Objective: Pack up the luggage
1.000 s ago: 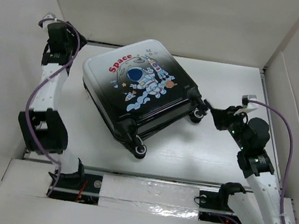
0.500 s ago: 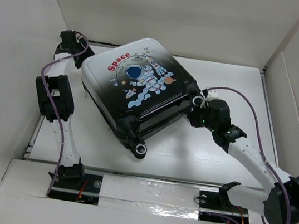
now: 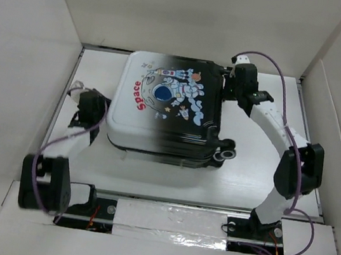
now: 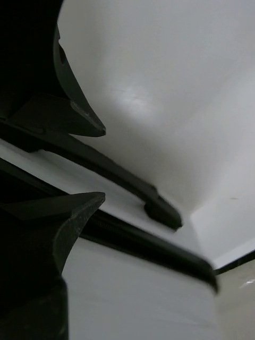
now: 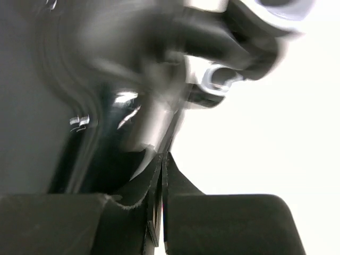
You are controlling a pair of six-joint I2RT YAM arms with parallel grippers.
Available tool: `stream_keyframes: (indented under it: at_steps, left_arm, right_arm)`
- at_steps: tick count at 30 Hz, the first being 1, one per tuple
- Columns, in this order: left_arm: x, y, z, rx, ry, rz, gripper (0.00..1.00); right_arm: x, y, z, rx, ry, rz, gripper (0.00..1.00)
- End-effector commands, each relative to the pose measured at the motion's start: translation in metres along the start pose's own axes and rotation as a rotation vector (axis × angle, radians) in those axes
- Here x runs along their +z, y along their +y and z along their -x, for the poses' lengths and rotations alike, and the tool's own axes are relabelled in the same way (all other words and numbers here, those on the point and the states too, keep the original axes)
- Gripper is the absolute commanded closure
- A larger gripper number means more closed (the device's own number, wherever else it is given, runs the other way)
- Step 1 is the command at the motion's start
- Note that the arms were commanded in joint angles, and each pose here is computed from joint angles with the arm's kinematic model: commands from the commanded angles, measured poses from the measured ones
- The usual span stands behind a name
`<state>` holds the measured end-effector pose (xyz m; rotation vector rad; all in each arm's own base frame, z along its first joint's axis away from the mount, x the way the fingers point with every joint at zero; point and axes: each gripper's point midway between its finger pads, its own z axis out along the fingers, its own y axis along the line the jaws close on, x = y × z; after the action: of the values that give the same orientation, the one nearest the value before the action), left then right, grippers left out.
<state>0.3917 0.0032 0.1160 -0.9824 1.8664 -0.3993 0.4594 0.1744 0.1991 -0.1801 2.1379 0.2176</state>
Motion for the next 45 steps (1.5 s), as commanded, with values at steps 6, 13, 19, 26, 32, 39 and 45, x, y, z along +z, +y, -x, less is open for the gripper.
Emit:
stream_keyframes:
  at_steps: [6, 13, 19, 26, 32, 39, 45]
  left_arm:
    - [-0.133, -0.015, -0.130, 0.138, 0.240, -0.299, 0.55]
    - [-0.155, -0.007, -0.149, 0.139, 0.271, -0.401, 0.61]
    - [-0.141, -0.028, -0.139, 0.211, 0.232, -0.386, 0.57]
    - [-0.127, -0.015, -0.149, 0.290, 0.248, -0.329, 0.53]
    - [-0.123, -0.007, -0.161, 0.304, 0.272, -0.340, 0.53]
    - [-0.123, -0.007, -0.170, 0.299, 0.300, -0.373, 0.58]
    - [-0.125, -0.002, -0.173, 0.273, 0.302, -0.377, 0.61]
  right_arm:
    - [0.009, 0.129, 0.111, -0.106, -0.110, 0.422, 0.72]
    - [-0.052, 0.097, 0.129, -0.120, -0.156, 0.442, 0.25]
    - [-0.186, -0.007, 0.095, 0.126, -0.543, 0.164, 0.95]
    - [-0.183, -0.156, -0.076, 0.486, -0.345, -0.343, 1.00]
    - [-0.201, -0.155, -0.103, 0.519, -0.379, -0.354, 1.00]
    - [-0.130, -0.094, -0.104, 0.363, -0.161, 0.034, 1.00]
    - [-0.073, -0.041, -0.030, 0.186, -0.152, 0.142, 1.00]
